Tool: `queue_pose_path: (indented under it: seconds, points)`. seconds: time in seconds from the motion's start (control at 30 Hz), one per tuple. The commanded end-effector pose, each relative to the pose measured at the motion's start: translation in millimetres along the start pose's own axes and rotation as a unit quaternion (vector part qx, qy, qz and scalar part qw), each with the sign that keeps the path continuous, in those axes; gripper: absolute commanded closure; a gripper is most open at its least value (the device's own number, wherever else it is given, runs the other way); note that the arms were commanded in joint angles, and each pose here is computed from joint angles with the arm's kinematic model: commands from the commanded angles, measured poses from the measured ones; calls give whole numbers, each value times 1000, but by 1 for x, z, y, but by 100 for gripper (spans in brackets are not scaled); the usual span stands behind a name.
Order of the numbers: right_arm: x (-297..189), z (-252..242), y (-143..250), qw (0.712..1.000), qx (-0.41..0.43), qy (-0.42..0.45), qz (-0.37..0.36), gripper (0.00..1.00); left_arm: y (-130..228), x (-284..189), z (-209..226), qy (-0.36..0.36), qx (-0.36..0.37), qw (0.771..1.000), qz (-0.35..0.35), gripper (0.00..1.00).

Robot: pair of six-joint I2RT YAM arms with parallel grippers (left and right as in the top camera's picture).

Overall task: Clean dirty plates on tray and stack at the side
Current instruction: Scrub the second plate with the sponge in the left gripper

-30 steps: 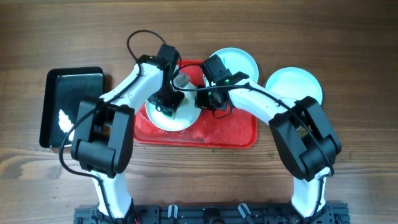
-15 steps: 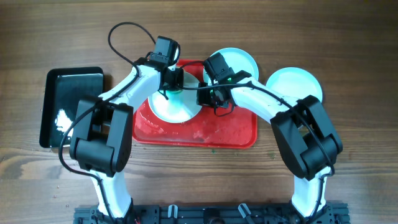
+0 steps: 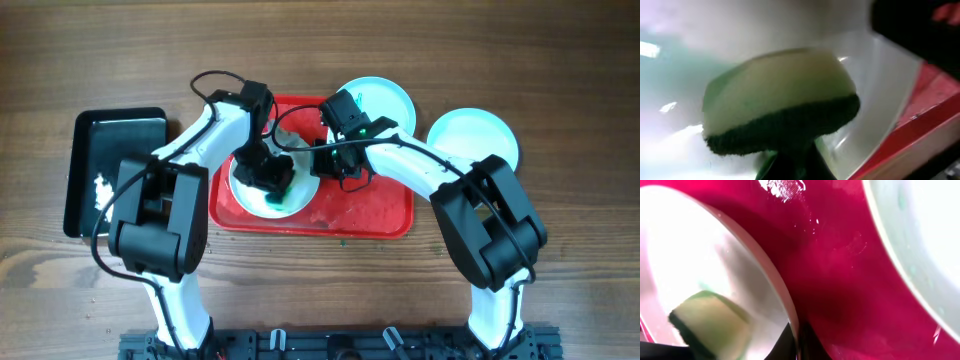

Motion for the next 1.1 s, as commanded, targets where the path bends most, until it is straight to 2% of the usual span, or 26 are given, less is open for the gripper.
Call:
queue_pose_path:
  seconds: [0.0, 0.07, 0.13, 0.17, 0.27, 0.3, 0.4, 0.47, 0.53, 0.6, 0.7, 0.77, 0.87, 0.93, 1.0, 1.03, 1.07]
  points:
    - [5, -2, -4, 1000, 8, -1, 0, 96, -21, 11, -17, 58, 64, 995, -41, 96]
    - [5, -2, -4, 1000, 8, -1, 0, 96, -51, 8, -6, 18, 56, 993, -103, 96]
    - [5, -2, -4, 1000, 7, -1, 0, 96, -76, 0, 23, -73, -3, 985, -159, 96]
    - [5, -2, -4, 1000, 6, -1, 0, 96, -88, -15, 58, -182, -75, 958, -206, 96]
    - [5, -2, -4, 1000, 6, -1, 0, 96, -81, -37, 96, -301, -174, 907, -237, 96]
    - [5, -2, -4, 1000, 6, -1, 0, 96, -71, -37, 101, -317, -198, 900, -226, 96]
    - [5, -2, -4, 1000, 6, -1, 0, 96, -38, -27, 101, -320, -239, 902, -162, 96]
    - [5, -2, -4, 1000, 5, -3, 1, 96, -19, -16, 90, -289, -232, 923, -104, 96]
    - [5, 2, -5, 1000, -10, -15, 0, 96, 4, -1, 65, -213, -177, 961, -19, 96]
    - [5, 3, -5, 1000, -10, -16, 0, 96, 20, 9, 29, -97, -94, 990, 46, 96]
    - [5, 3, -5, 1000, -10, -16, 0, 96, 19, 11, -17, 58, -2, 997, 49, 96]
    - [5, 2, -4, 1000, -9, -15, 1, 95, 11, 9, -32, 109, 19, 993, 28, 96]
    - [5, 2, -4, 1000, -9, -15, 2, 95, -14, 9, -29, 101, 45, 993, -26, 96]
    - [4, 1, -5, 1000, -7, -15, 1, 96, -32, 10, -13, 44, 61, 995, -64, 96]
    - [4, 0, -4, 1000, -5, -16, 3, 96, -64, 2, 30, -91, -16, 987, -134, 96]
    - [4, 0, -4, 1000, -5, -15, 3, 96, -72, -4, 43, -132, -45, 978, -158, 96]
    - [4, 0, -4, 1000, -5, -15, 3, 96, -82, -15, 62, -192, -90, 957, -196, 96]
Point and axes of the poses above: each gripper's point midway between its finger pads, its own x axis out along the fingers, its own z axis along the line the jaws close on, y = z × x, the point moved 2 cm from there along -x, back along the fingers, and after that the axes turned 7 degrees about -x, right-handed, at the moved point
